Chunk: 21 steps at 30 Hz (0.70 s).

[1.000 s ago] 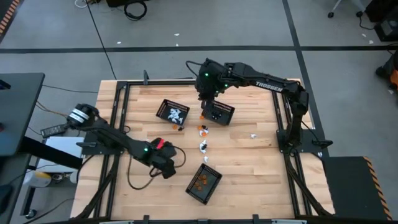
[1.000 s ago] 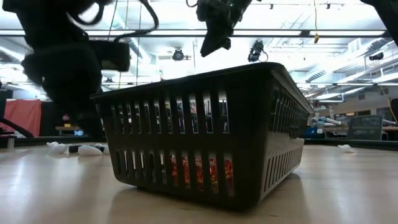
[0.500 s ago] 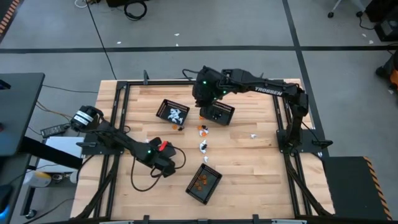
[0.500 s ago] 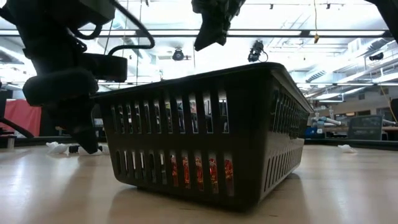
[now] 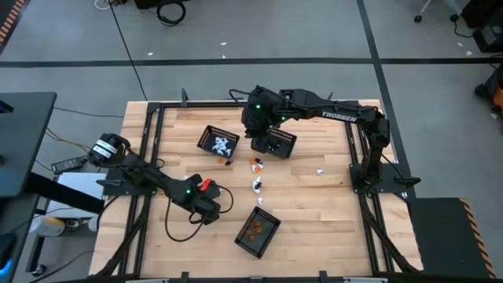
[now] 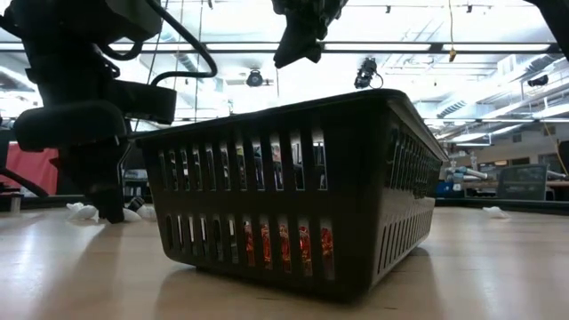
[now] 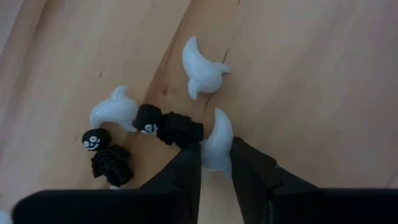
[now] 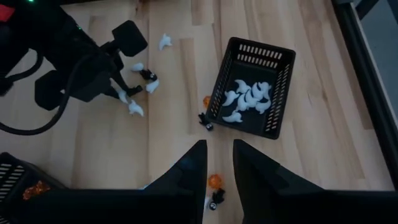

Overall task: Sort Halloween decoration
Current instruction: Put the white ghost toy into the top left black basket

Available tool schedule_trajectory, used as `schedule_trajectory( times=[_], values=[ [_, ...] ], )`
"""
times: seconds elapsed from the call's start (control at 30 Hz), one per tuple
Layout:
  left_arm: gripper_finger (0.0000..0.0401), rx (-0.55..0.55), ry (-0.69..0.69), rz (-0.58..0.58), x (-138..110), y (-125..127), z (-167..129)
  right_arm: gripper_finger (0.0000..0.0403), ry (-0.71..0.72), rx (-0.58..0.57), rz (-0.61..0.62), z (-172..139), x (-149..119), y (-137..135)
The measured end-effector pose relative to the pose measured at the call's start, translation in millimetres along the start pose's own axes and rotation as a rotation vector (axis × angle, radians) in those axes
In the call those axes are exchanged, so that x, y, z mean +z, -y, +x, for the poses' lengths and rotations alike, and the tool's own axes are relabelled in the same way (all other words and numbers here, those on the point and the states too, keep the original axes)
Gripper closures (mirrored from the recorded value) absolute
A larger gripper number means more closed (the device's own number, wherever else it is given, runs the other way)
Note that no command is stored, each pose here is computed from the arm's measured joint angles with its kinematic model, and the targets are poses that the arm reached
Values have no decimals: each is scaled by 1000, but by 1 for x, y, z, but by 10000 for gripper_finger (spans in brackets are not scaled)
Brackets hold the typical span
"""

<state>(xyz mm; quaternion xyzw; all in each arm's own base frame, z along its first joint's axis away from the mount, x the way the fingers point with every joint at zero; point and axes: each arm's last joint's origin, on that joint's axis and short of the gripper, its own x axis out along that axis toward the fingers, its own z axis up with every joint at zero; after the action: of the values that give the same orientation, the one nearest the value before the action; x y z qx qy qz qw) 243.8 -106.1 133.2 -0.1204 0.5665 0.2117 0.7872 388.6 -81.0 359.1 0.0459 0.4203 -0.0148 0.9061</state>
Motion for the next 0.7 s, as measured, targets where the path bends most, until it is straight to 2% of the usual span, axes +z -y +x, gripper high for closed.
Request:
schedule_trajectory(
  times=[0.13, 0.4, 0.7],
  values=[
    [338, -3, -2, -1, 1, 0, 0, 320, -1, 4, 1, 0, 0, 0],
    [331, -11, -4, -7, 4, 0, -3, 320, -11, 1, -2, -1, -1, 0],
    [343, -12, -6, -14, 15, -1, -5, 320, -33, -90, -21, -15, -5, 8]
  ],
)
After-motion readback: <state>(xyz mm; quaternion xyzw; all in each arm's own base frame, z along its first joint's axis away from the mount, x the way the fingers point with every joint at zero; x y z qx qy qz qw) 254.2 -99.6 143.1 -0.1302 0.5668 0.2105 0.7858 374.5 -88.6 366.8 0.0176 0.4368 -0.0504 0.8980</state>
